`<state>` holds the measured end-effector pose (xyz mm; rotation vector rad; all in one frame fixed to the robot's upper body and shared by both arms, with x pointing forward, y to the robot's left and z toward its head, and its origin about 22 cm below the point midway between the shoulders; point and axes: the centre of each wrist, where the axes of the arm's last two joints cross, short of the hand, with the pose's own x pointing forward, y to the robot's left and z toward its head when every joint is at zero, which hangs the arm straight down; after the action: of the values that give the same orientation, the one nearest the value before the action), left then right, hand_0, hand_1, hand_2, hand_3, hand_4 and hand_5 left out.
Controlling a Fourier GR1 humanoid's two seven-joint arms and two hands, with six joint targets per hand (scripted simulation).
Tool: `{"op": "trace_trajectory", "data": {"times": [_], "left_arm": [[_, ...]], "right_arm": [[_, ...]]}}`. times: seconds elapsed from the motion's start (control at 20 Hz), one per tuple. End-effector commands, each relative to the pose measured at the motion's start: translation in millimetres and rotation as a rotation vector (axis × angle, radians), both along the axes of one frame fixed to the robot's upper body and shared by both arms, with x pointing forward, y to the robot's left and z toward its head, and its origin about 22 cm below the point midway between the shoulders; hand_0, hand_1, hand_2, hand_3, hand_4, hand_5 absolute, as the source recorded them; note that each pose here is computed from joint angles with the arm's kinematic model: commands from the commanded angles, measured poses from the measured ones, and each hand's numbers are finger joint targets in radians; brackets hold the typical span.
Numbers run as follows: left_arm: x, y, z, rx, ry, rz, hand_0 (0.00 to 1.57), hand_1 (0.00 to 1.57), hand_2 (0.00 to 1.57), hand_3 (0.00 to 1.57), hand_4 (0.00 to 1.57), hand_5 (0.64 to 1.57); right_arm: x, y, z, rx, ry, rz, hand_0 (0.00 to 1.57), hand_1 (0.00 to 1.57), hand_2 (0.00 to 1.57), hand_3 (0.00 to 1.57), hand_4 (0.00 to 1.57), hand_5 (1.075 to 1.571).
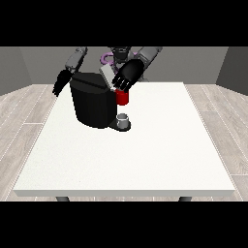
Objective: Insert the coffee pod into the coffee machine and close the lid
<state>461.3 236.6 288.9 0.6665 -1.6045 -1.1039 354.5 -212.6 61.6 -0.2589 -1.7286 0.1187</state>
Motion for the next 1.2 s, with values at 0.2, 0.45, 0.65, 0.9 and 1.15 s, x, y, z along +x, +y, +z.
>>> {"op": "trace_trajectory", "data": {"times": [0.2,0.45,0.65,0.9,1.15], "left_arm": [[-0.4,-6.8,0.3,0.096,-0.052,0.018,1.21,1.21,1.23,1.13,0.0,1.571],[-1.2,-5.5,-16.0,0.159,-0.065,-0.022,1.16,1.16,1.19,1.07,0.0,1.571],[-0.3,28.1,-7.6,0.122,-0.071,0.056,1.1,1.1,1.13,0.99,0.0,1.571],[1.8,-1.2,-6.2,0.068,-0.12,0.005,1.14,1.14,1.14,0.96,0.0,1.571],[-1.2,20.4,2.0,0.06,-0.201,0.008,1.25,1.25,1.21,0.95,0.0,1.571]], "right_arm": [[-6.3,11.1,-14.4,0.007,-0.005,-0.002,0.0,0.0,0.0,0.0,0.15,1.571],[-4.5,-11.8,-19.9,0.016,0.032,-0.05,0.0,0.0,0.0,0.0,0.0,1.571],[-2.2,0.8,9.7,-0.019,0.002,0.018,0.0,0.0,0.0,0.0,0.0,1.571],[4.3,-1.1,11.3,0.011,-0.009,-0.003,0.0,0.0,0.0,0.0,0.04,1.571],[3.6,8.2,20.3,0.001,-0.018,0.007,0.0,0.0,0.0,0.0,0.14,1.571]]}}
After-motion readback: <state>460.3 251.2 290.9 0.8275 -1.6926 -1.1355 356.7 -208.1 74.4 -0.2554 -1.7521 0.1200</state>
